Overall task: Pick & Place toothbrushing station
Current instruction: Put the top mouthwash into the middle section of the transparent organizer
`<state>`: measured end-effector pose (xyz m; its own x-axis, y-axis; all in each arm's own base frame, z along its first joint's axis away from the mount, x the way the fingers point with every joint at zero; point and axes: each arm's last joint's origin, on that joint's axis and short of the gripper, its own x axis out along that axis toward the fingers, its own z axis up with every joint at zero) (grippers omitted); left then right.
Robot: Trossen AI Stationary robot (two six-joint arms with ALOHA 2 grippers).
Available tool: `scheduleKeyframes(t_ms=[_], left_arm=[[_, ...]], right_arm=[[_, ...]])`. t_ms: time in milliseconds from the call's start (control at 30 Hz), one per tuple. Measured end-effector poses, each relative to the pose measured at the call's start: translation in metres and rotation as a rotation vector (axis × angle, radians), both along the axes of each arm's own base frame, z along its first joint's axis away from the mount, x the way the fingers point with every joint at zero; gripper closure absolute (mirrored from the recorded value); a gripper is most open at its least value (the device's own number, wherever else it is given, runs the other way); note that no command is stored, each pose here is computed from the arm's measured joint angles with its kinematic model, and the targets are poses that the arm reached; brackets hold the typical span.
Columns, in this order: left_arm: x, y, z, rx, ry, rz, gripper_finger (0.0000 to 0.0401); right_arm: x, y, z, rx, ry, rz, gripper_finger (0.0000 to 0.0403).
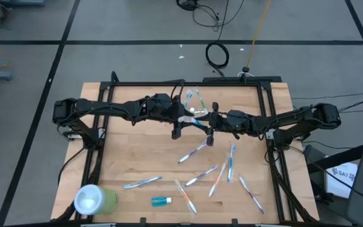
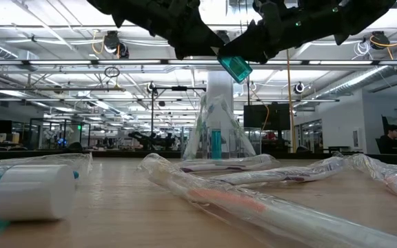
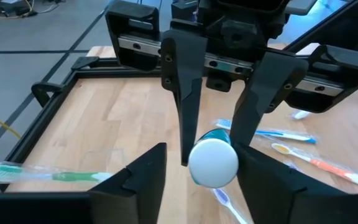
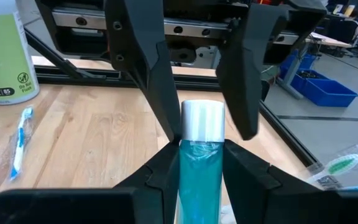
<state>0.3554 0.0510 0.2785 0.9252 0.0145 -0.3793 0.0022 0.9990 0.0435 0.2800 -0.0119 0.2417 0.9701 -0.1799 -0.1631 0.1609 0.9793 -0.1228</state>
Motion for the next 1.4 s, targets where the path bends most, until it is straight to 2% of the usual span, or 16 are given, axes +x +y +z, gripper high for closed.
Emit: scheduleKeyframes(t_ms=[167,300,500,667,833,967,1167,1233,1400], left_arm=[[0.000,0.000,0.000,-0.001,-0.001,-0.002,0.0272],[0.000,0.000,0.001,0.000,-0.006,0.000,0.0299],[0.000,0.000,0.001,-0.001,-0.008,0.002,0.0293],[0.000,0.001,-0.001,0.005,0.006,0.018,0.0297],[-0.002,0.003,-0.004,0.032,0.052,0.097,0.0299],[-0.004,0.006,-0.007,0.069,0.089,0.199,0.0299],[-0.006,0.011,-0.008,0.097,0.101,0.351,0.0299],[-0.006,0.012,-0.007,0.096,0.095,0.358,0.0299],[-0.003,0.013,0.003,0.174,0.105,0.327,0.0299]], right_arm=[[0.000,0.000,0.000,0.001,-0.002,-0.004,0.0302],[0.000,0.000,0.000,-0.001,0.000,-0.010,0.0302],[-0.001,-0.001,-0.001,0.008,0.022,-0.026,0.0296],[-0.001,-0.001,-0.003,0.019,0.040,-0.056,0.0266],[-0.004,-0.002,-0.008,0.072,0.090,-0.091,0.0234],[-0.012,-0.003,-0.004,0.062,0.121,-0.146,0.0219],[-0.026,-0.003,0.006,0.106,0.123,-0.162,0.0219],[-0.030,-0.003,0.008,0.110,0.135,-0.164,0.0222],[-0.034,-0.002,0.010,0.109,0.146,-0.165,0.0226]])
